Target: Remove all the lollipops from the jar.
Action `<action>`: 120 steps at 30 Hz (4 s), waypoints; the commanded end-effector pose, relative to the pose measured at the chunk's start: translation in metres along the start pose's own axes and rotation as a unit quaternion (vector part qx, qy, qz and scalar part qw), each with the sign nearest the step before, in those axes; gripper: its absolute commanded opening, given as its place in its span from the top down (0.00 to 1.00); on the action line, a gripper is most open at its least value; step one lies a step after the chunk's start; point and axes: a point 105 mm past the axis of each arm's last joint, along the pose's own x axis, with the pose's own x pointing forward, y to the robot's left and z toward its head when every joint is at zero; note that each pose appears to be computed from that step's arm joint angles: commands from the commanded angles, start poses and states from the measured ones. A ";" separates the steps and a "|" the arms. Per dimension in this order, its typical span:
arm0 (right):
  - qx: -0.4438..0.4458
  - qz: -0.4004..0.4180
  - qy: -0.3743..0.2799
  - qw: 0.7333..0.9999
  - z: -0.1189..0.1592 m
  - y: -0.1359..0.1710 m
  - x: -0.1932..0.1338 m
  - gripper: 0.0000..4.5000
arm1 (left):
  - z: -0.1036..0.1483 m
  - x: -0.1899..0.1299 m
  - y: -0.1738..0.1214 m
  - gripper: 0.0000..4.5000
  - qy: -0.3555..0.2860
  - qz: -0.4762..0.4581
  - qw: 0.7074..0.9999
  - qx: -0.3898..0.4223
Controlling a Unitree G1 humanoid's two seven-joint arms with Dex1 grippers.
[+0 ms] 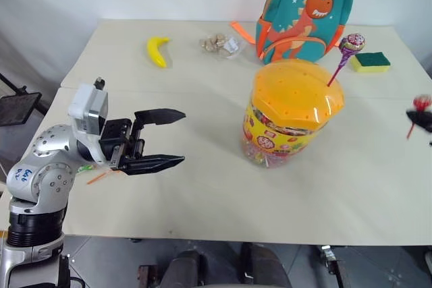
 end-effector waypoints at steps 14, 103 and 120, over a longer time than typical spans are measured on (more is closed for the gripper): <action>-0.014 0.056 0.109 0.992 -0.064 0.010 -0.014 0.60 | 0.000 -0.011 0.003 0.00 0.024 0.006 1.000 0.000; -0.058 0.051 -0.119 0.990 0.086 0.015 -0.038 0.99 | -0.004 -0.009 0.004 0.00 -0.007 -0.010 1.000 0.019; -0.124 -0.040 0.149 0.980 -0.046 0.000 -0.006 0.85 | -0.018 0.000 0.015 0.00 0.027 0.014 0.999 -0.014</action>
